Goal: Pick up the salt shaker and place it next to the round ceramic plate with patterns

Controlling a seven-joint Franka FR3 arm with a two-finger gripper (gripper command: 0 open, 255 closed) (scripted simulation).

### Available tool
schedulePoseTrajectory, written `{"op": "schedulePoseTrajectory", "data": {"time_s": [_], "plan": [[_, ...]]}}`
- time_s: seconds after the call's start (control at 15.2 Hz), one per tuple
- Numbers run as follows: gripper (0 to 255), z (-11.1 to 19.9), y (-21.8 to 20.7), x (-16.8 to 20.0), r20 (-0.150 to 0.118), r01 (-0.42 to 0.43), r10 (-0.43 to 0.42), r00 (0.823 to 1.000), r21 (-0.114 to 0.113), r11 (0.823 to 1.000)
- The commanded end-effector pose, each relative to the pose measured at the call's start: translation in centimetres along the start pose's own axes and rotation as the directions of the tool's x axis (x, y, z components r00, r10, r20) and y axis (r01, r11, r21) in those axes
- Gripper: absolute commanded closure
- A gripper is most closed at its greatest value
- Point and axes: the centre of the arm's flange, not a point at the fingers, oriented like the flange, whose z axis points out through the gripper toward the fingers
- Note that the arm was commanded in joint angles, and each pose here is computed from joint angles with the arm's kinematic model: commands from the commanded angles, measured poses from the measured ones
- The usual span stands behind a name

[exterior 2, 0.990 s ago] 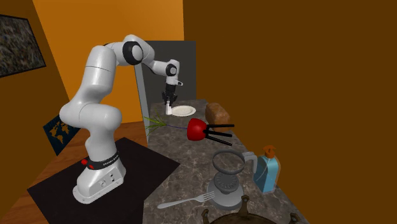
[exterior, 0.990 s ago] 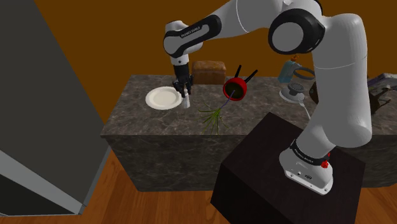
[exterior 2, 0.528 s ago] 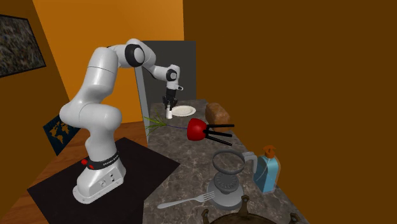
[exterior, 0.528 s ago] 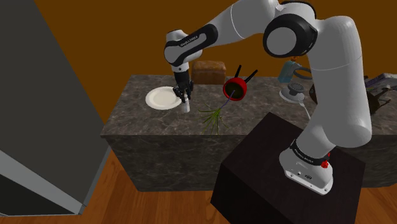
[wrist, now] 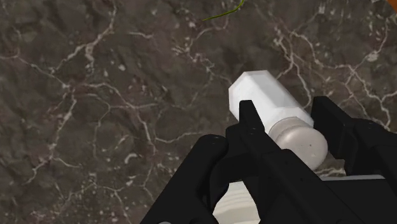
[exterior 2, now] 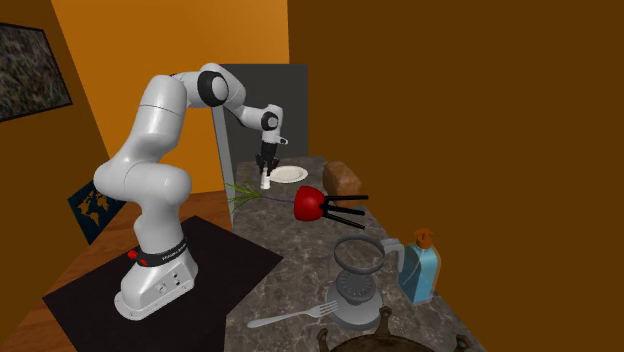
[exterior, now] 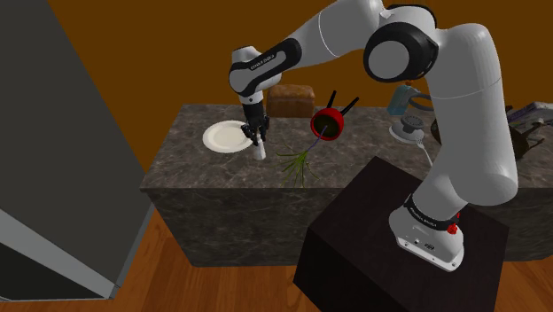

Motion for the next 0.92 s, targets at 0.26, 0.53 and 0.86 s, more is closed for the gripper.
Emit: {"op": "schedulePoseTrajectory", "data": {"time_s": [0.26,0.53,0.86], "plan": [[0,0.0,0.0,0.0,0.0,0.0,0.0,1.0,0.0,1.0],[0,-2.6,0.0,0.0,0.0,0.0,0.0,1.0,0.0,1.0],[0,-5.0,0.0,0.0,0.0,0.0,0.0,1.0,0.0,1.0]]}}
